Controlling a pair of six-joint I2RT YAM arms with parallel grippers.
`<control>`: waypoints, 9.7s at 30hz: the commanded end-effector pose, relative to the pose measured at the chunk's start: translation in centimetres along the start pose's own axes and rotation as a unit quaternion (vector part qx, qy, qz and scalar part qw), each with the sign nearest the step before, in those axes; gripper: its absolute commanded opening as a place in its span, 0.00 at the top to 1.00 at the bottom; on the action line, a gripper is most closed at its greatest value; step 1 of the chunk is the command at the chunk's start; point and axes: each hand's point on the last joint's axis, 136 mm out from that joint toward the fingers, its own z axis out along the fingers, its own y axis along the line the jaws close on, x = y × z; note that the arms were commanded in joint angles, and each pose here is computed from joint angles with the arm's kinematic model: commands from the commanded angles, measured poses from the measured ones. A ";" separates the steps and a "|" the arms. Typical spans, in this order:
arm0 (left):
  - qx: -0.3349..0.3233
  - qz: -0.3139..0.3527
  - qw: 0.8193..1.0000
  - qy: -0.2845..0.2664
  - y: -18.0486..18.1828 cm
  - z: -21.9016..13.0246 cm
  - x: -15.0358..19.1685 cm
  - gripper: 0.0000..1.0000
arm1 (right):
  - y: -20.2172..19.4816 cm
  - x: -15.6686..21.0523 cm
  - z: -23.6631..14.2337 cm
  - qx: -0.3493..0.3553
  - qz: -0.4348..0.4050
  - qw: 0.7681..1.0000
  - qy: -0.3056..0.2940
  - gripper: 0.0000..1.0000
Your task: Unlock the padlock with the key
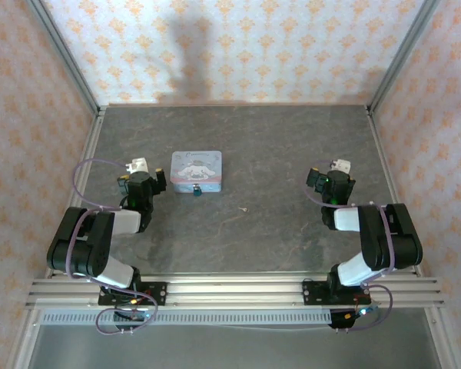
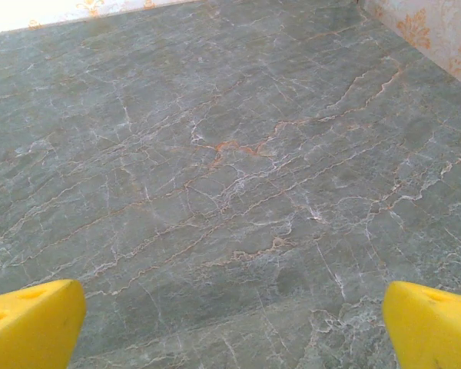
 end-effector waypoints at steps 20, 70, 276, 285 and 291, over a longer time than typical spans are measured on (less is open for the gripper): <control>-0.011 0.003 1.000 -0.024 0.3 0.2 -1.5 0.00 | 0.0 -1.6 0.4 0.000 0.001 1.000 -0.023 0.01; 0.262 -0.234 0.917 0.189 -14.6 -13.6 0.0 0.01 | 22.0 10.1 -17.5 -0.182 -0.015 0.895 0.407 0.33; 0.647 -0.178 0.739 0.055 -28.1 -29.0 -16.3 1.00 | 26.2 -12.4 -31.0 -0.733 0.176 0.652 0.081 0.65; 0.645 -0.181 0.740 0.053 -28.1 -28.8 -16.4 1.00 | 26.1 -12.6 -30.8 -0.729 0.182 0.655 0.078 0.83; 0.643 -0.185 0.741 0.054 -28.1 -28.7 -16.3 1.00 | 26.0 -12.5 -30.6 -0.725 0.185 0.658 0.076 0.89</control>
